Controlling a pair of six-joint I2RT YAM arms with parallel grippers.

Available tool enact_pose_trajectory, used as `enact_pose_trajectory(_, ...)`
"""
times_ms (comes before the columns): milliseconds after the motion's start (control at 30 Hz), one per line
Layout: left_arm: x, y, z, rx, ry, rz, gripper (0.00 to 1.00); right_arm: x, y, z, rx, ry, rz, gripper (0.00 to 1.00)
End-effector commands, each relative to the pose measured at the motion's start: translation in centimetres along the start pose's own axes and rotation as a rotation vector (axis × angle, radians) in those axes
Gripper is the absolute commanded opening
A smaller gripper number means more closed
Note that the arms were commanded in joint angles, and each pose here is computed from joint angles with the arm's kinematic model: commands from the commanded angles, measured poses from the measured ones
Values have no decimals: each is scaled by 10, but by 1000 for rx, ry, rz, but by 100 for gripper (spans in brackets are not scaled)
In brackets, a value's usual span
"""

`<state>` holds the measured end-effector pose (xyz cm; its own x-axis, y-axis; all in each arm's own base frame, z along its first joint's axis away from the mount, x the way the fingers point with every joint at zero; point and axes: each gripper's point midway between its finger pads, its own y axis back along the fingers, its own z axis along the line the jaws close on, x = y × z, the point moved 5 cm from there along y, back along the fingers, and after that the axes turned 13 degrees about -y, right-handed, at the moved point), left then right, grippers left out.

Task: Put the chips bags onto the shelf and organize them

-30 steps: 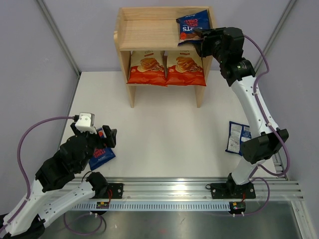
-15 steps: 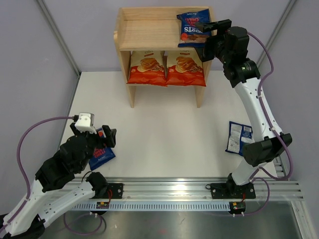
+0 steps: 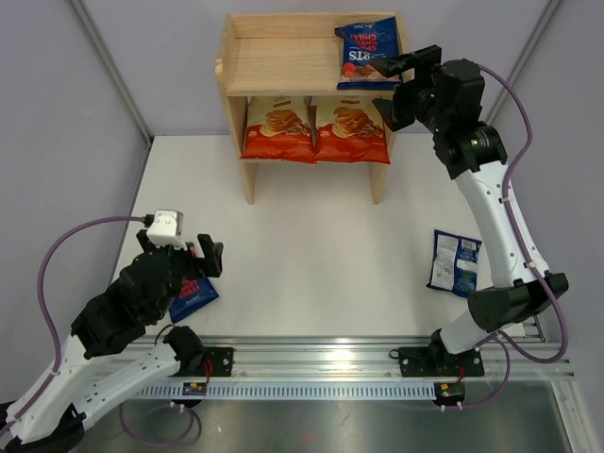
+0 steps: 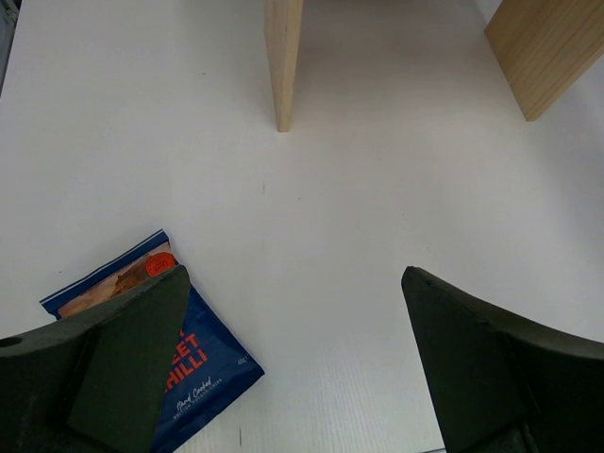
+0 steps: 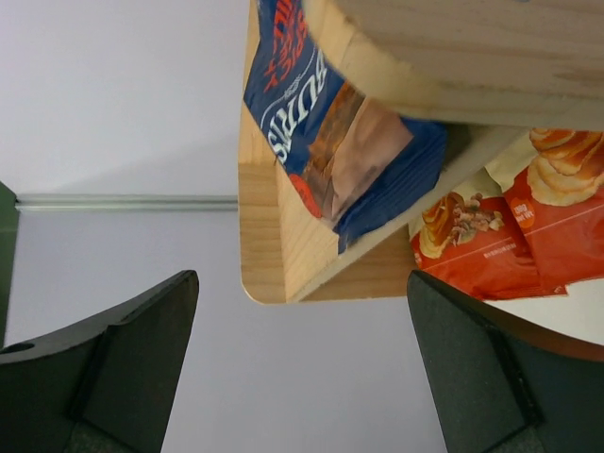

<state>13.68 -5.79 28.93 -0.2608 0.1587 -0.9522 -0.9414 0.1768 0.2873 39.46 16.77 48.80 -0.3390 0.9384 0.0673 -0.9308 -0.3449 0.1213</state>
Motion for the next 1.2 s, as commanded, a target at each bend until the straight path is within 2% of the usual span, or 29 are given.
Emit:
enact_pose_trajectory(0, -24, 0, -7, 38, 58, -49, 99, 8, 46, 27, -116, 165, 48, 99)
enact_pose_trajectory(133, -26, -4, -21, 97, 87, -27, 99, 12, 70, 8, -101, 420, 105, 99)
enact_pose_trajectory(167, -27, -5, -24, 116, 97, -31, 99, 13, 77, -7, -72, 577, 157, 100)
enact_pose_trajectory(267, -28, -5, -34, 182, 91, -28, 99, 5, 95, -39, 49, 783, 198, 99)
enact_pose_trajectory(333, -28, -6, -38, 210, 86, -28, 99, -2, 109, -77, 167, 836, 223, 99)
enact_pose_trajectory(400, -27, -6, -39, 220, 77, -22, 99, -12, 123, -95, 201, 905, 191, 99)
enact_pose_trajectory(433, -26, -7, -41, 223, 69, -17, 99, -18, 120, -126, 281, 909, 197, 100)
enact_pose_trajectory(500, -21, -9, -45, 249, 48, 4, 99, -47, 123, -154, 419, 893, 113, 99)
enact_pose_trajectory(567, -18, -11, -49, 276, 17, 20, 99, -69, 121, -188, 539, 834, 97, 100)
enact_pose_trajectory(700, -3, -15, -52, 287, -35, 70, 99, -136, 133, -246, 729, 698, -128, 99)
enact_pose_trajectory(767, 4, -17, -51, 278, -45, 86, 99, -156, 136, -257, 730, 636, -211, 99)
enact_pose_trajectory(867, 17, -21, -50, 260, -39, 91, 99, -194, 154, -295, 859, 519, -385, 99)
enact_pose_trajectory(900, 18, -20, -51, 266, -35, 90, 99, -201, 160, -314, 904, 470, -397, 100)
enact_pose_trajectory(967, 18, -20, -52, 271, -37, 92, 99, -219, 168, -325, 878, 402, -434, 99)
enact_pose_trajectory(1067, 21, -23, -57, 297, -50, 106, 99, -238, 185, -342, 938, 385, -543, 99)
enact_pose_trajectory(1167, 25, -26, -63, 324, -68, 138, 99, -247, 188, -344, 928, 388, -582, 99)
